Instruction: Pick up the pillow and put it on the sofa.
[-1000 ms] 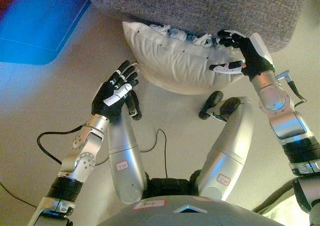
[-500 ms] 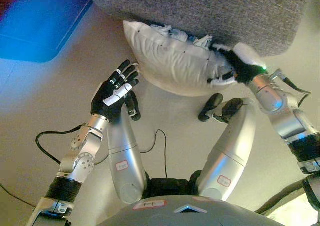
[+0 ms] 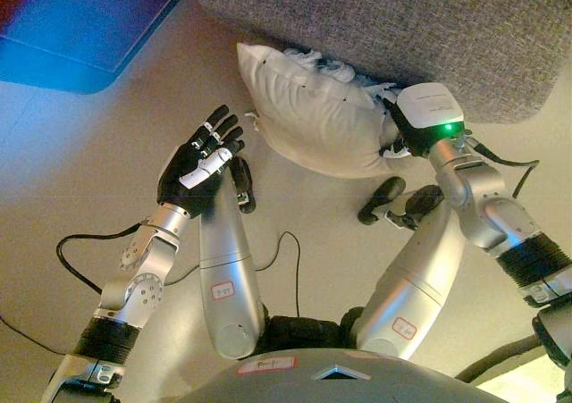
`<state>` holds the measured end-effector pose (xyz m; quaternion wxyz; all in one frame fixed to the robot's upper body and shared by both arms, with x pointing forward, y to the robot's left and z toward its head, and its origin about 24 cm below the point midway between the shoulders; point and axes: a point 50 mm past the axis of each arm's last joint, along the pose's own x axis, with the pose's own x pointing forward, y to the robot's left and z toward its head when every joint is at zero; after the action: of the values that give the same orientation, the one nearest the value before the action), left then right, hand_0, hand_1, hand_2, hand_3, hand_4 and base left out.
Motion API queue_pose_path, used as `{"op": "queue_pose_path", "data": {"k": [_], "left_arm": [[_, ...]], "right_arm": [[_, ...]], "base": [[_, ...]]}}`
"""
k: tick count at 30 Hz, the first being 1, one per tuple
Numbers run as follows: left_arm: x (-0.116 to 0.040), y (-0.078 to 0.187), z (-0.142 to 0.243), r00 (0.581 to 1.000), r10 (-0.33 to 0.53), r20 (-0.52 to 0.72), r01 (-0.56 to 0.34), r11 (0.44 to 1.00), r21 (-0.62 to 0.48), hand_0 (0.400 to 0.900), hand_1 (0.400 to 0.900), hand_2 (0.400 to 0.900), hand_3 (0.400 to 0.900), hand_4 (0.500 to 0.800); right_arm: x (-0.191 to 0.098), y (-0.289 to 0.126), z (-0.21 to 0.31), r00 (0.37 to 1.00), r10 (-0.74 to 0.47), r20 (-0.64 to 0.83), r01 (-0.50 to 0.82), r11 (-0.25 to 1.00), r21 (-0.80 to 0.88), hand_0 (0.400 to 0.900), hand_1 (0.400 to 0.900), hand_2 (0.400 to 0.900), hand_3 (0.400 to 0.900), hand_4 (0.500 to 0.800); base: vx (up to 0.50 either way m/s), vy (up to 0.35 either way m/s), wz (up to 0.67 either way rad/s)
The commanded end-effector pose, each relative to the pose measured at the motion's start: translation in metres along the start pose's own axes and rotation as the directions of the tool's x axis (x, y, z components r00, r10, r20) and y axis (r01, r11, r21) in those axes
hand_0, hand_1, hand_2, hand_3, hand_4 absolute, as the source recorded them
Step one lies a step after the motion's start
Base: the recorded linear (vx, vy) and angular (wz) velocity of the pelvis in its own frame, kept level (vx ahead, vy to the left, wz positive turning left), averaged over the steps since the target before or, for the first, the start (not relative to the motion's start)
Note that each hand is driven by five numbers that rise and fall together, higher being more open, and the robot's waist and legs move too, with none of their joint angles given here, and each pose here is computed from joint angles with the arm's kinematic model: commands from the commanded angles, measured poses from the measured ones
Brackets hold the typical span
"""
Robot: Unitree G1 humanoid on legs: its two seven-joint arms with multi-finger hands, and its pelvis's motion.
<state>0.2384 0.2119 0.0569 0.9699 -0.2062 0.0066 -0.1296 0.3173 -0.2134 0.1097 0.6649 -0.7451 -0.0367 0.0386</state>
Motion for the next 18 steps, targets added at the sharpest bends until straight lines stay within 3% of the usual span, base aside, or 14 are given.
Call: {"op": "queue_pose_path", "data": {"k": [1,3,5,18], "left_arm": [[0.004,-0.026,0.013,0.986,-0.106,0.128,0.11,0.994,-0.025,0.9,0.9,0.9,0.9,0.8],[0.006,-0.029,0.013,0.984,-0.114,0.137,0.118,0.993,-0.022,0.9,0.9,0.9,0.9,0.8],[0.007,-0.031,0.013,0.984,-0.113,0.141,0.118,0.993,-0.025,0.9,0.9,0.9,0.9,0.8],[0.012,-0.038,0.015,0.977,-0.128,0.169,0.134,0.991,-0.025,0.9,0.9,0.9,0.9,0.8]], "right_arm": [[0.017,-0.054,-0.04,0.934,-0.281,-0.221,0.246,0.953,-0.176,0.9,0.9,0.9,0.9,0.8],[0.019,-0.053,-0.039,0.928,-0.273,-0.254,0.23,0.955,-0.188,0.9,0.9,0.9,0.9,0.8],[0.021,-0.053,-0.037,0.929,-0.264,-0.26,0.224,0.959,-0.174,0.4,0.4,0.4,0.4,0.5],[0.026,-0.057,-0.036,0.922,-0.295,-0.251,0.275,0.955,-0.112,0.4,0.4,0.4,0.4,0.5]], "base": [[0.0,0.0,0.0],[0.0,0.0,0.0],[-0.008,-0.007,0.02],[-0.001,-0.001,0.0]]}}
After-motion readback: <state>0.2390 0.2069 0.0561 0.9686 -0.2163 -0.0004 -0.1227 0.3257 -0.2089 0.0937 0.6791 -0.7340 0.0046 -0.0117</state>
